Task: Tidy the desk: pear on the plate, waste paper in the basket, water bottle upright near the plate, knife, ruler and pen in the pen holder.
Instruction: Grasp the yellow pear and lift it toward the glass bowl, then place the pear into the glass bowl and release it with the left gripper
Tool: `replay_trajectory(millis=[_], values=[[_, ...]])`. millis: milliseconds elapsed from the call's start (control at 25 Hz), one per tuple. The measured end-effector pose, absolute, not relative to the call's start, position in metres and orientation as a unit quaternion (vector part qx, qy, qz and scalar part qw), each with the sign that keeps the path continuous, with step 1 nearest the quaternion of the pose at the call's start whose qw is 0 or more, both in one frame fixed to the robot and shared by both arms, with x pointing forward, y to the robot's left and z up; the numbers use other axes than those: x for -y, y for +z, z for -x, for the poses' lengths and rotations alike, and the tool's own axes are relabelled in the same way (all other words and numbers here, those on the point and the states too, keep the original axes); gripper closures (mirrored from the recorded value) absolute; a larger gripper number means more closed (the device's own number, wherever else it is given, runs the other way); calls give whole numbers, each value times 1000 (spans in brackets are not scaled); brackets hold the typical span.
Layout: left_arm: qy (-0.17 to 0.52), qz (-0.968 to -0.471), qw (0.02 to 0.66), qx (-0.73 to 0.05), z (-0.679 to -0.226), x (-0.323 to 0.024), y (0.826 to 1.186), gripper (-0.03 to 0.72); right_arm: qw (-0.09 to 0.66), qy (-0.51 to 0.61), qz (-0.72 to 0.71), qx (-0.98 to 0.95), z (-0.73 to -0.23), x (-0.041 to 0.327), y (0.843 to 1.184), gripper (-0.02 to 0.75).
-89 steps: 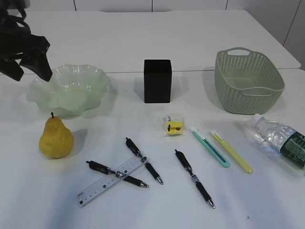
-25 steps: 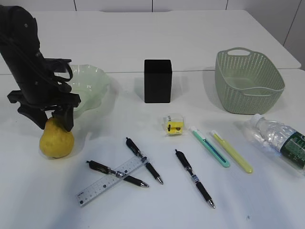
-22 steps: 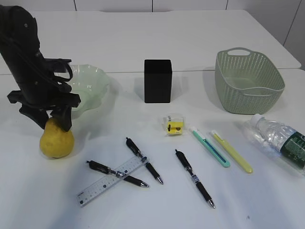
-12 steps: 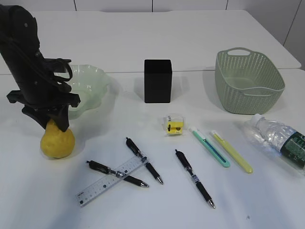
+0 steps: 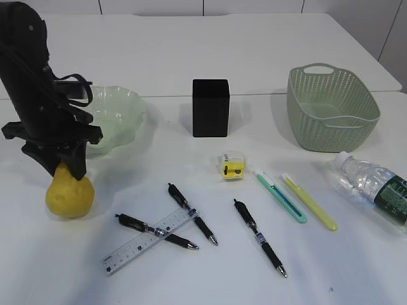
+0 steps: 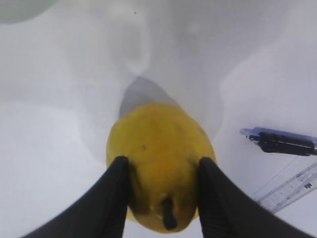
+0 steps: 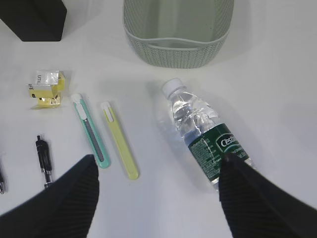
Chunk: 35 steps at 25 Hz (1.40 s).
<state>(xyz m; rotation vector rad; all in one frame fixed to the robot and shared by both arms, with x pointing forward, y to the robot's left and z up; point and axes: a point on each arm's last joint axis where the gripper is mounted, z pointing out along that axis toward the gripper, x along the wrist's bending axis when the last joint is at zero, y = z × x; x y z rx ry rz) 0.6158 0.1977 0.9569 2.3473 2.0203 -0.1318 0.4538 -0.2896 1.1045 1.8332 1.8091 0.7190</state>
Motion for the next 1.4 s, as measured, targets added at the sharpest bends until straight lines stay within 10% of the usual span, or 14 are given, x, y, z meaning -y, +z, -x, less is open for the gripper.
replay_trajectory(millis=[720, 1400], values=[[125, -750, 168, -627, -656, -203, 1046, 409, 231, 260, -667, -659, -454, 290, 1104, 181], [116, -709, 192, -669, -727, -228, 992, 409, 229, 254, -668, -661, -453, 290, 1104, 181]])
